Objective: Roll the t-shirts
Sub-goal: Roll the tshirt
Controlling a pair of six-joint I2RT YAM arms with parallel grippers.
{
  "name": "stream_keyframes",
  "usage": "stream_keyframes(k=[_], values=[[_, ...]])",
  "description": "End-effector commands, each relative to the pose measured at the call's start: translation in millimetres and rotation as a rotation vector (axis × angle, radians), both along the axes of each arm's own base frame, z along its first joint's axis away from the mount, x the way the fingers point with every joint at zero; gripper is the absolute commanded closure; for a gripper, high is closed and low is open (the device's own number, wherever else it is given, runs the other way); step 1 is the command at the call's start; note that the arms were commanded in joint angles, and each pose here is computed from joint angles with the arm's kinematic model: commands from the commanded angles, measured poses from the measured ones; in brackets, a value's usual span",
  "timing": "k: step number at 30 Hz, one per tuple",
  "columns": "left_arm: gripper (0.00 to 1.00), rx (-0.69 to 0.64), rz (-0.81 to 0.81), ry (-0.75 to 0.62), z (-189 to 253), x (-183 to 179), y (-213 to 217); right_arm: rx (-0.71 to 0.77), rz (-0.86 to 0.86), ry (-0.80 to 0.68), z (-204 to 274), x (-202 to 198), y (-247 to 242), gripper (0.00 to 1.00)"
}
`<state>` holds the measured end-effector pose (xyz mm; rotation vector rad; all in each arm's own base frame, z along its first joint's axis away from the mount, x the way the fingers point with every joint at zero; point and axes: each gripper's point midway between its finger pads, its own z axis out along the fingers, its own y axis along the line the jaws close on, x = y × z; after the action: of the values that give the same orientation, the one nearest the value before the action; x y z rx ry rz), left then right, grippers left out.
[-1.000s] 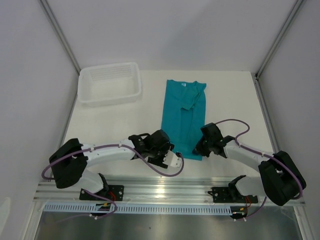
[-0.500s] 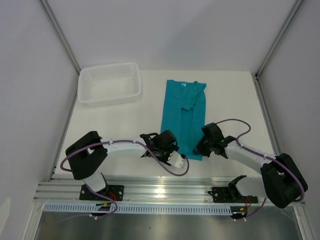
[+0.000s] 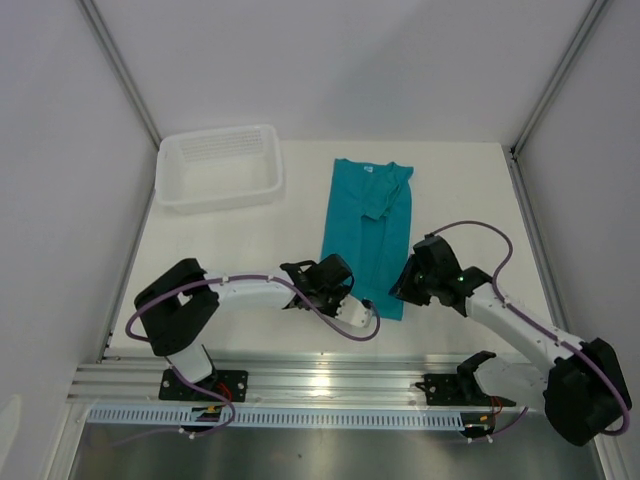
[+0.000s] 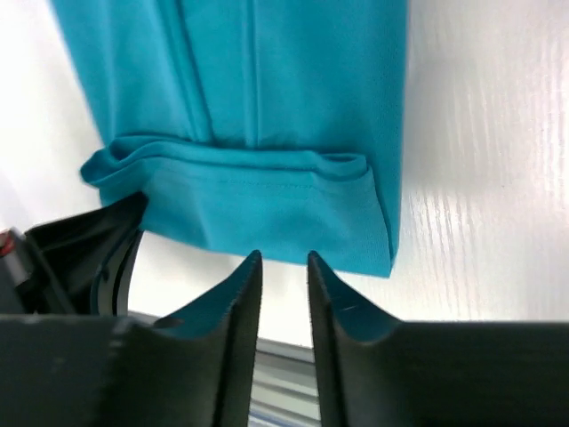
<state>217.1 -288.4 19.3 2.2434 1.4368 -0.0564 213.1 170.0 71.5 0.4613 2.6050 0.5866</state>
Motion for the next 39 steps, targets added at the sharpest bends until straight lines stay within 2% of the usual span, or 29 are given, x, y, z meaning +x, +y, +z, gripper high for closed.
stream_keyframes(k=[1, 6, 8, 10, 14, 31, 39], values=[[0.99, -0.088, 0.049, 0.081, 25, -3, -7, -0.036, -0.022, 0.014, 13, -11, -15, 0.68], [0.99, -0.106, 0.066, 0.122, 28, -9, -10, 0.058, -0.195, 0.13, -8, -33, -9, 0.59], [0.99, -0.114, 0.079, 0.125, 28, -8, -11, 0.118, -0.302, 0.188, -19, -44, -4, 0.59], [0.98, -0.113, 0.08, 0.137, 26, -11, -10, 0.166, -0.336, 0.176, -20, -42, 3, 0.58], [0.97, -0.114, 0.087, 0.15, 23, -15, -7, 0.167, -0.446, 0.13, -21, -34, 4, 0.55], [0.91, -0.112, 0.101, 0.162, 23, -17, -6, 0.105, -0.57, 0.1, -47, -19, -10, 0.52], [0.9, -0.122, 0.108, 0.159, 26, -17, -7, 0.068, -0.567, 0.134, -60, -31, -20, 0.59]])
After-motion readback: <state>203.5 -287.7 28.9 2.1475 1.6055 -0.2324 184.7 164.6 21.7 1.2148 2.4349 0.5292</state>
